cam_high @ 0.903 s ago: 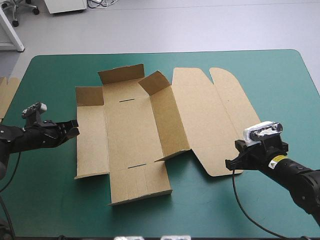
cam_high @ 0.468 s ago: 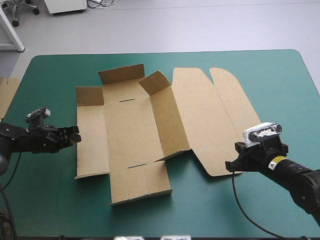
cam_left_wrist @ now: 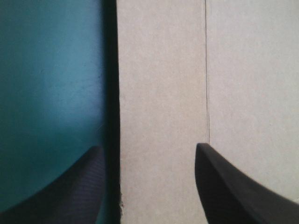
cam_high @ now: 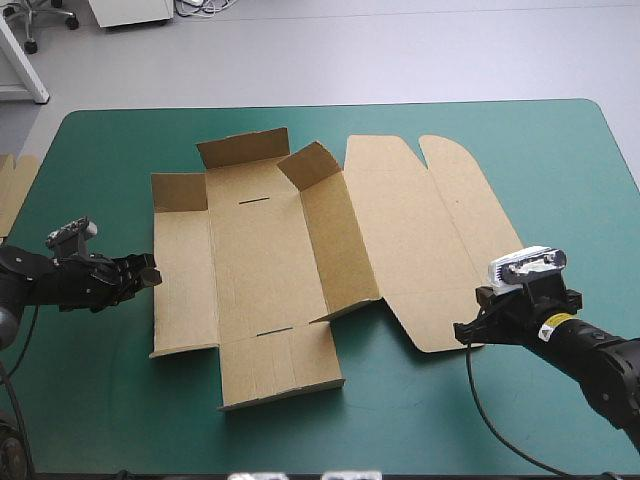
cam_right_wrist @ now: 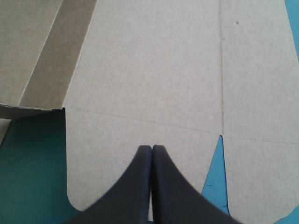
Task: Fold the box
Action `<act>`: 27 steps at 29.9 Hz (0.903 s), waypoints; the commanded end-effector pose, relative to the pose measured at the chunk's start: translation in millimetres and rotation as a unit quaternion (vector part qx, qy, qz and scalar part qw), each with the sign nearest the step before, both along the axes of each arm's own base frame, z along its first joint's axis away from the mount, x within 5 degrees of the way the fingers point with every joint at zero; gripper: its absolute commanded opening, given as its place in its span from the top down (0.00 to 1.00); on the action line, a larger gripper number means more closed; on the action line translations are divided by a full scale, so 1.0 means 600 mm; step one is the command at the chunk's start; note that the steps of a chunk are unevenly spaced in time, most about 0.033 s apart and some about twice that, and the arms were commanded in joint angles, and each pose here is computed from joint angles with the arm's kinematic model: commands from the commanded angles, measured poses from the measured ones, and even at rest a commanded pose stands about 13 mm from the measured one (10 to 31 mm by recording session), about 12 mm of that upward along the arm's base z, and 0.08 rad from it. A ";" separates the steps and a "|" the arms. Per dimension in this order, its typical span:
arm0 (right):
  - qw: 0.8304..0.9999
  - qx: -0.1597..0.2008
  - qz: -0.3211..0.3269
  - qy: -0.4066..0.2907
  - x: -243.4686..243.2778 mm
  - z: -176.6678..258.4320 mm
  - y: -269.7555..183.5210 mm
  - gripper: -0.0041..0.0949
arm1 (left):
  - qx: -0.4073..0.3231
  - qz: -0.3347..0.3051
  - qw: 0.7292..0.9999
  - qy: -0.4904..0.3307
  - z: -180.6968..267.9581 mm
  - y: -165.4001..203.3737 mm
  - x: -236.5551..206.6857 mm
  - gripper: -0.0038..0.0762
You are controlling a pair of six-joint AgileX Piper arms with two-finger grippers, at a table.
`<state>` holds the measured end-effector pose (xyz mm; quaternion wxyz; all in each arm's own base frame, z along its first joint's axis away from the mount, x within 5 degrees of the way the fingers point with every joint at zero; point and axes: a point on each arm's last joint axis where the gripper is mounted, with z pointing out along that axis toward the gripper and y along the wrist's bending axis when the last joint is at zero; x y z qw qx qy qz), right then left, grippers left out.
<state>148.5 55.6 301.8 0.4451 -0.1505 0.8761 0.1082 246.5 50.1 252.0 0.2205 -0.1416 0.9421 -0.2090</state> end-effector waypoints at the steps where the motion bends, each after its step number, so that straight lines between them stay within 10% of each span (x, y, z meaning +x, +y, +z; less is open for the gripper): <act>1: 0.999 0.010 -0.005 -0.041 0.006 0.026 0.000 0.98 | -0.044 0.028 0.998 -0.025 0.010 0.004 0.013 0.46; 27: 0.999 -0.007 -0.017 -0.040 0.007 0.024 -0.006 0.98 | -0.209 -0.021 0.978 0.000 -0.073 0.059 0.029 0.49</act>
